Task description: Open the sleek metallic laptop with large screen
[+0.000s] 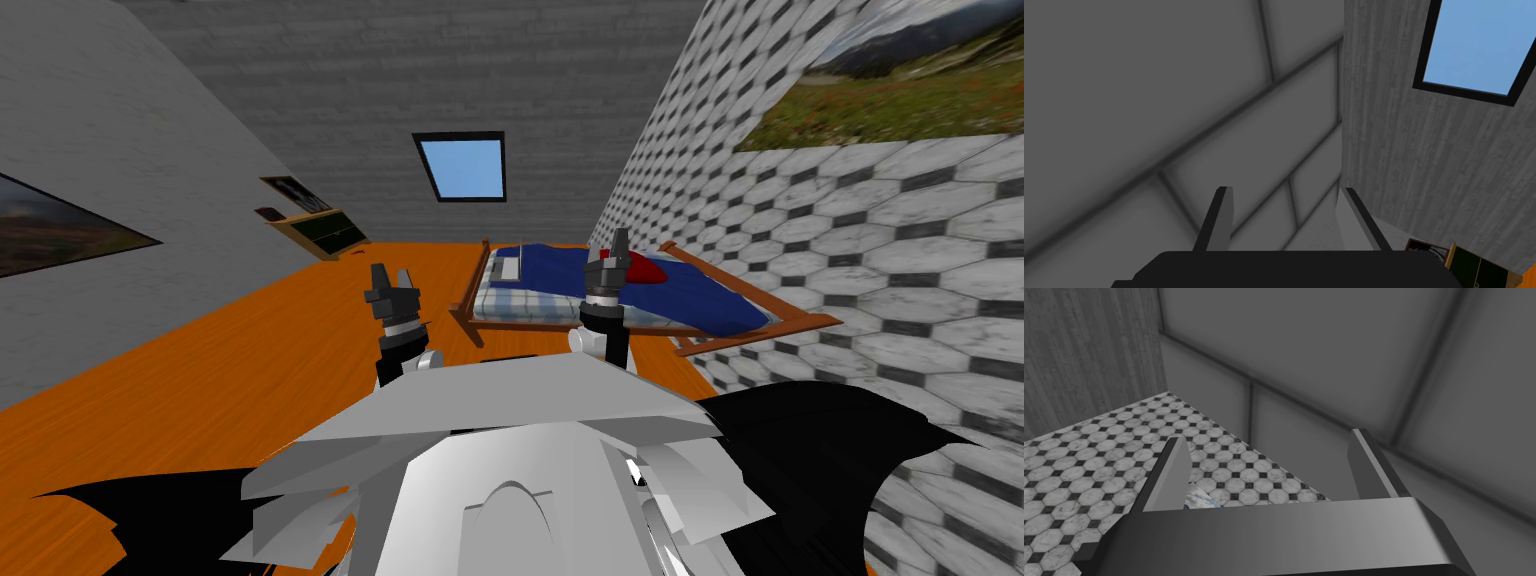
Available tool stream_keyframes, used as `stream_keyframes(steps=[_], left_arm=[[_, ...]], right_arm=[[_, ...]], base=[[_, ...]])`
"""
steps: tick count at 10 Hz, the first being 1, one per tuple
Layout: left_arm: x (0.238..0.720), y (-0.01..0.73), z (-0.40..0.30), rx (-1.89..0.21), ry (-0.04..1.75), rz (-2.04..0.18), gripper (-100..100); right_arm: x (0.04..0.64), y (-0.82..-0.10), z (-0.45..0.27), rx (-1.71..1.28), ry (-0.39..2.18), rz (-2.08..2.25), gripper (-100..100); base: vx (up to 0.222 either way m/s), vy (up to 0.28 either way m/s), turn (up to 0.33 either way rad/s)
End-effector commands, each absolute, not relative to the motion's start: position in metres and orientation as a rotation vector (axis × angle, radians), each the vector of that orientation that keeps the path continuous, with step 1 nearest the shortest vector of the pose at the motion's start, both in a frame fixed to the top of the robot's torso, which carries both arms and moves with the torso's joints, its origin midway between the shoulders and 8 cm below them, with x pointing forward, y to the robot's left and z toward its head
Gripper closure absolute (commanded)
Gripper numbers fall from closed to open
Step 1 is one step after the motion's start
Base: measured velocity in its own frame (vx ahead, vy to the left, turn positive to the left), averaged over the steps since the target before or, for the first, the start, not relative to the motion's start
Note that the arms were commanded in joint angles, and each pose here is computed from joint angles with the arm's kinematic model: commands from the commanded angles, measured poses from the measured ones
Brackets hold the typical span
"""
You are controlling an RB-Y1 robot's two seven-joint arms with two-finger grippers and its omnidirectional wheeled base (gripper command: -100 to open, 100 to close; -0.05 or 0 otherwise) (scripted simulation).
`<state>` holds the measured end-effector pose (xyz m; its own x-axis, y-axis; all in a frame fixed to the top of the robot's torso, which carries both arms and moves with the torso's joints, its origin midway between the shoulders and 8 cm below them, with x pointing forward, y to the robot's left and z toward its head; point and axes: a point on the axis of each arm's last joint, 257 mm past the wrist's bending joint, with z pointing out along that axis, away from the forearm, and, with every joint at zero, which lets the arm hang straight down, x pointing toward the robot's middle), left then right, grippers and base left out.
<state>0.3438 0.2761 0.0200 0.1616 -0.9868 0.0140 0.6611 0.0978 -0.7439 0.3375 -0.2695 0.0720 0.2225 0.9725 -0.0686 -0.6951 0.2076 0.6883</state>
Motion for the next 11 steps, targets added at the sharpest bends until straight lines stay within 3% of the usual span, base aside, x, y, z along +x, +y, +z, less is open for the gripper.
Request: stream_keyframes(steps=[1,3,4,11], left_arm=[[0.344,0.276,0.020,-0.702,0.578,-1.325,0],[0.344,0.276,0.020,-0.702,0.578,-1.325,0],[0.349,0.271,0.017,-0.679,0.619,-1.326,-100],[0.401,0.256,-0.016,-0.624,0.805,-1.295,-100]], right_arm=[[0.338,-0.270,0.072,0.595,0.564,1.250,0],[0.338,-0.270,0.072,0.595,0.564,1.250,0],[0.338,-0.270,0.072,0.595,0.564,1.250,0],[0.338,-0.270,0.072,0.596,0.564,1.250,0]], base=[[0.000,0.000,0.000],[0.000,0.000,0.000],[0.006,-0.012,-0.003],[0.005,-0.053,-0.007]])
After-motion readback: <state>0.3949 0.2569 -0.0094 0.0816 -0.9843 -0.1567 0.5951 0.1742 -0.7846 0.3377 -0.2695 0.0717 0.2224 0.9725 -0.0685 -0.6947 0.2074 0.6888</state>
